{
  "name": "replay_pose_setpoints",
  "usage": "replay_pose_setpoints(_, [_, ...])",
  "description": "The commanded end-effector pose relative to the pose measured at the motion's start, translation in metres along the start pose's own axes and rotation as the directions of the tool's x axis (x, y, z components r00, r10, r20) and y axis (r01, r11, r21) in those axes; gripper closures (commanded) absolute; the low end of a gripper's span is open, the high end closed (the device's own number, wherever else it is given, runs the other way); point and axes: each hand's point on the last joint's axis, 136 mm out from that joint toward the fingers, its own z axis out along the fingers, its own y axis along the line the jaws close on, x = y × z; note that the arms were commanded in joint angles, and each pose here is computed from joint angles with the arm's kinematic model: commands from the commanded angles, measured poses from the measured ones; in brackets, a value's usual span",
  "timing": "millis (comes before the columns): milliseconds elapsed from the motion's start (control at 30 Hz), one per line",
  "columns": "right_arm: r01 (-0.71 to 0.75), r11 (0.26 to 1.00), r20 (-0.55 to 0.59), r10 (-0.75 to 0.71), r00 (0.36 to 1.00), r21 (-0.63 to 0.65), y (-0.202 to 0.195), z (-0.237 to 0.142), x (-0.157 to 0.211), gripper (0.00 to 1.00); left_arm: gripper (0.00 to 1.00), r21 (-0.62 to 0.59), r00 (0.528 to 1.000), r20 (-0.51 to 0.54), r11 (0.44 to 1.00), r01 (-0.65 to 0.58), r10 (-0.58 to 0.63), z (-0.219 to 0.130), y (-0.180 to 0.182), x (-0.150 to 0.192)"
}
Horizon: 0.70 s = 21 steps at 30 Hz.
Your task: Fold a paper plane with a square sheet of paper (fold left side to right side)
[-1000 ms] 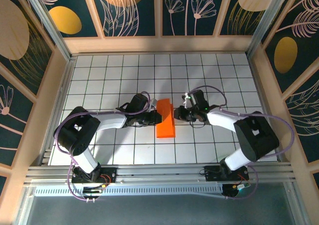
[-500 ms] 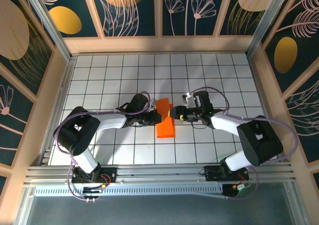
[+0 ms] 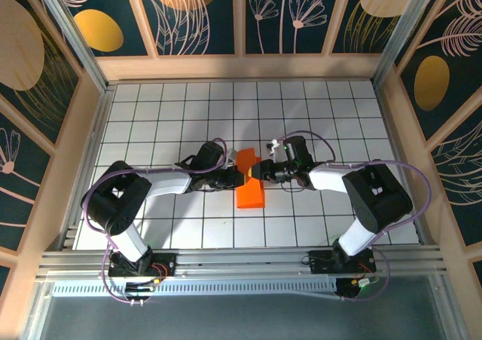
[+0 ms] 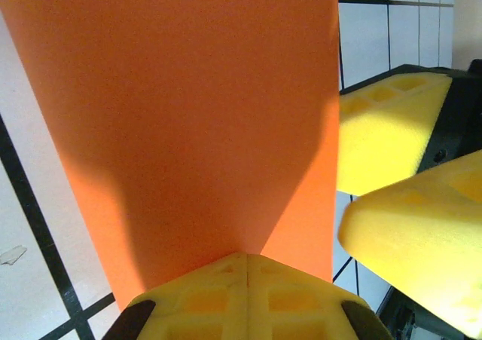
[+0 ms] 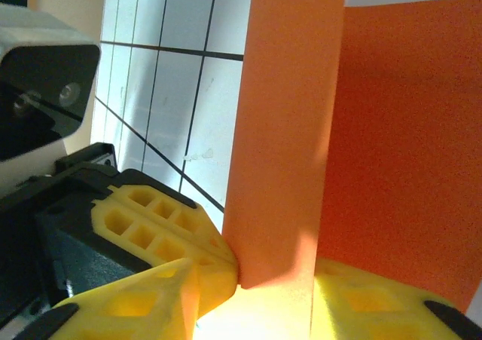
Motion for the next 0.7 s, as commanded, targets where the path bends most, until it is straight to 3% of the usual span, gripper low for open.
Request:
replay_pose_setpoints(0, [0.004, 1.000, 0.000, -0.004, 1.000, 0.005, 0.000, 0.004, -0.002, 0.70, 0.93, 0.011, 1.000, 0.010, 1.000, -0.011, 0.011, -0.005, -0.007, 0.000])
replay_pose_setpoints(167, [-0.013, 0.999, -0.003, 0.013, 1.000, 0.051, -0.010, 0.005, 0.000, 0.86, 0.86, 0.004, 0.999, 0.033, 1.000, -0.015, 0.015, -0.011, -0.010, -0.003])
replay_pose_setpoints(267, [-0.027, 0.996, -0.006, 0.027, 1.000, 0.090, -0.018, 0.005, 0.002, 0.94, 0.77, -0.014, 0.998, 0.056, 1.000, -0.016, 0.017, -0.017, -0.010, -0.006])
replay_pose_setpoints(500, [-0.044, 0.990, -0.015, 0.047, 0.999, 0.134, -0.028, 0.007, 0.006, 0.96, 0.56, -0.113, 0.992, 0.129, 0.994, 0.008, 0.007, -0.032, 0.004, -0.011])
replay_pose_setpoints(667, [-0.050, 0.985, -0.025, 0.055, 0.998, 0.164, -0.032, 0.010, 0.009, 0.96, 0.49, -0.162, 0.993, 0.120, 0.986, 0.035, -0.016, -0.026, 0.019, -0.007])
